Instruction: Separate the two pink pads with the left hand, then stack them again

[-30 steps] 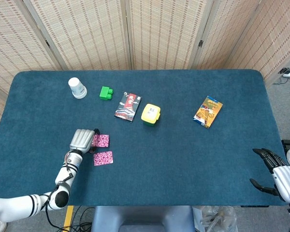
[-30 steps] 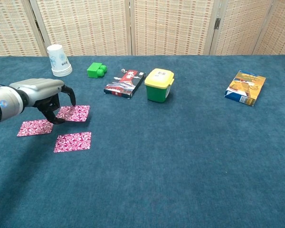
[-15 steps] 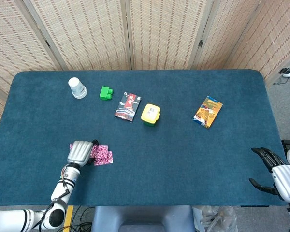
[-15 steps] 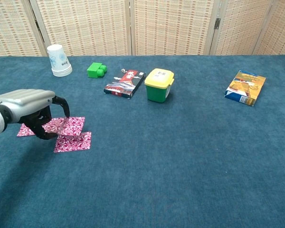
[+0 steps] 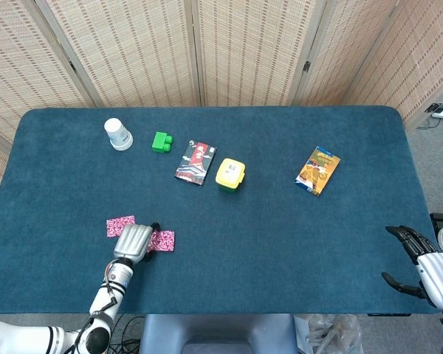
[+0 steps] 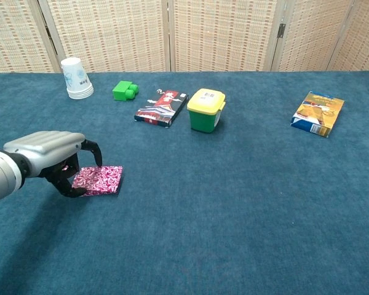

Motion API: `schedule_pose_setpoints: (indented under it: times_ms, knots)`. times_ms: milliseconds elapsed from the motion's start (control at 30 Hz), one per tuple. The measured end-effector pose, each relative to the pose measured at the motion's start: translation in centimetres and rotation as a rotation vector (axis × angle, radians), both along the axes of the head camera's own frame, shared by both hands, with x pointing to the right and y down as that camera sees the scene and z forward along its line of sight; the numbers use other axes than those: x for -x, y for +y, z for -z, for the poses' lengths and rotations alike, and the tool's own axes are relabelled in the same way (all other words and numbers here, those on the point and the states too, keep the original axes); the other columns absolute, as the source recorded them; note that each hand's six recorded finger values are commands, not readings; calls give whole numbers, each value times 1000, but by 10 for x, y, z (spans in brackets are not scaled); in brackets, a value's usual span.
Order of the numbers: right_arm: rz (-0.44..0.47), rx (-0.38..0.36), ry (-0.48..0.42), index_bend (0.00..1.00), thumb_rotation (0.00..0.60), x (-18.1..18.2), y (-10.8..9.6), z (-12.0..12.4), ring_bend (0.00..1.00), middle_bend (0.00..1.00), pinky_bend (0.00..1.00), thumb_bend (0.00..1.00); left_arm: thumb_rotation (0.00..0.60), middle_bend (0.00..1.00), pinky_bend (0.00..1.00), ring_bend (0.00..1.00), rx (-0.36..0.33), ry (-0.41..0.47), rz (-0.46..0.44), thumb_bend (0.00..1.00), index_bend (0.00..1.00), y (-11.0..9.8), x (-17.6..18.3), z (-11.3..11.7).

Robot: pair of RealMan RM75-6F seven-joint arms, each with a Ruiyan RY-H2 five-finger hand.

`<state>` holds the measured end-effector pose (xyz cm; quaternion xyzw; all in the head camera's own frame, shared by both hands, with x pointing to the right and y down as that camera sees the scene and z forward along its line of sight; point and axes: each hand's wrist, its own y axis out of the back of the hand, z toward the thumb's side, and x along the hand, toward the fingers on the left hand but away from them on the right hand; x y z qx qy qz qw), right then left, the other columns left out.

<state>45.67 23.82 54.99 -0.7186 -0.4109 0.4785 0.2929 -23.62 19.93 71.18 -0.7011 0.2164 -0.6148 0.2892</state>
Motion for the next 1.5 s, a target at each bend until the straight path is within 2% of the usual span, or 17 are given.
schedule_pose_setpoints:
  times_ms: [500, 767, 1133, 1300, 1500]
  knots:
    - [1, -1, -1, 97, 600, 0, 0, 0, 103, 182, 165, 270, 600, 970, 1000, 952, 23, -9, 14, 335, 381, 2, 4, -4]
    - [-2, -2, 0, 97, 600, -1, 0, 0, 103, 188, 165, 277, 600, 970, 1000, 952, 25, 1, 14, 334, 315, 3, 1, -3]
    - [-6, -6, 1, 97, 600, -3, 1, 1, 103, 190, 165, 277, 600, 970, 1000, 952, 23, -4, 25, 334, 313, 0, 1, -2]
    - [-5, -8, 1, 97, 600, -3, 1, 2, 103, 190, 165, 276, 600, 970, 1000, 952, -6, 11, 48, 334, 314, -10, 8, 6]
    - [-1, -6, -3, 97, 600, -2, 1, 0, 103, 190, 165, 277, 600, 970, 1000, 952, -68, 4, 81, 335, 328, -29, 33, 18]
